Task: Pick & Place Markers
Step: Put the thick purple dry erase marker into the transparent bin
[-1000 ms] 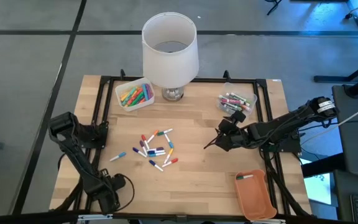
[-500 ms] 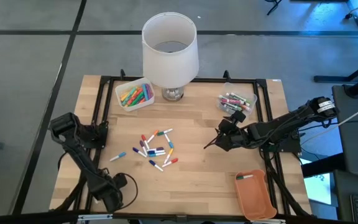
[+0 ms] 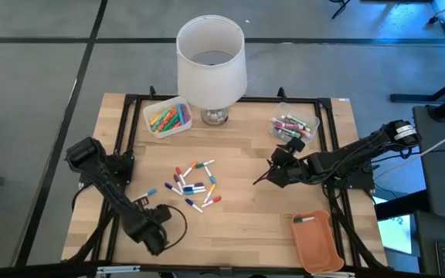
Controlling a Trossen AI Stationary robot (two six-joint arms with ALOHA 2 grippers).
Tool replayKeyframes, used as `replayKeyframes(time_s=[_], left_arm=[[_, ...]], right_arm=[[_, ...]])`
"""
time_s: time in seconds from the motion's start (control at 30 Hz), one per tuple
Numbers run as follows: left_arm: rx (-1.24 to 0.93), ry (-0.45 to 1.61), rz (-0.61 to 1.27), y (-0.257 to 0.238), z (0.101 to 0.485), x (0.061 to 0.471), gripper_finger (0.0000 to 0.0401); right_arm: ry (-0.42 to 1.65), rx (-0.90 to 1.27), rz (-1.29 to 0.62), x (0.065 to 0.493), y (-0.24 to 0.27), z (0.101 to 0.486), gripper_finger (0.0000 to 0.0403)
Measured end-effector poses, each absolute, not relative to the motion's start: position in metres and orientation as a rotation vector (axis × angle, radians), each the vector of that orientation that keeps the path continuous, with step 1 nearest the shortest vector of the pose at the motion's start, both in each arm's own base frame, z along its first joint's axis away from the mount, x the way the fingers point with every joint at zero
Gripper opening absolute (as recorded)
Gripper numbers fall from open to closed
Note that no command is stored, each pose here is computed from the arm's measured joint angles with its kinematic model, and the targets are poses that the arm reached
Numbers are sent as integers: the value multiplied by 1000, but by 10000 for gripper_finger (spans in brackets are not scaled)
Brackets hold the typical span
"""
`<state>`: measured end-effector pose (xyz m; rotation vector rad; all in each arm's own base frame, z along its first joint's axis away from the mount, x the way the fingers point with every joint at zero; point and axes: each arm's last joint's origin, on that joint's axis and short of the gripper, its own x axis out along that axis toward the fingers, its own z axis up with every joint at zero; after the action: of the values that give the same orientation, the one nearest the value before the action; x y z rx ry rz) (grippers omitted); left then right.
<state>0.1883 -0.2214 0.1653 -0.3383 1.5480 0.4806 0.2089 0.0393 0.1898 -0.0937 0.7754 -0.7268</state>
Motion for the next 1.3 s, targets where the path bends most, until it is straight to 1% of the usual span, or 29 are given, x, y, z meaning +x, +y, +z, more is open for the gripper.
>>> replayKeyframes(time_s=[0.1, 0.23, 0.37, 0.43, 0.53, 0.6, 0.67, 0.73, 0.8, 0.87, 0.93, 1.03, 1.1, 1.2, 1.3], left_arm=[[-296, 1441, 514, -216, 184, 192, 61], [-283, 1218, 592, -206, 204, 196, 61], [-281, 1029, 794, -189, 212, 195, 61], [-237, 922, 912, -176, 215, 194, 61], [-222, 721, 1023, -160, 217, 198, 61], [-220, 599, 1042, -151, 214, 203, 62], [-254, 489, 1019, -148, 207, 212, 62], [-295, 417, 977, -147, 198, 223, 62], [-318, 371, 935, -147, 191, 234, 62], [-348, 326, 905, -146, 187, 247, 62], [-408, 258, 890, -144, 189, 260, 62], [-510, 179, 869, -141, 195, 278, 63], [-553, 157, 844, -138, 199, 289, 63], [-581, 149, 783, -136, 206, 302, 63], [-592, 146, 698, -133, 215, 314, 63]], right_arm=[[777, -96, -726, 209, 39, 190, 332], [779, -98, -725, 209, 39, 190, 332], [779, -97, -726, 209, 39, 190, 332], [777, -94, -727, 209, 39, 190, 332], [763, -78, -727, 210, 40, 190, 332], [758, -77, -724, 211, 40, 191, 332], [751, -74, -723, 211, 40, 191, 332], [723, -51, -721, 214, 41, 192, 332], [648, 30, -705, 220, 43, 196, 332], [562, 135, -611, 231, 48, 203, 332], [474, 175, -429, 244, 57, 209, 332], [335, 189, -146, 253, 69, 207, 332], [251, 230, -12, 255, 73, 205, 332], [172, 268, 86, 255, 75, 200, 332], [138, 275, 95, 256, 76, 194, 332]])
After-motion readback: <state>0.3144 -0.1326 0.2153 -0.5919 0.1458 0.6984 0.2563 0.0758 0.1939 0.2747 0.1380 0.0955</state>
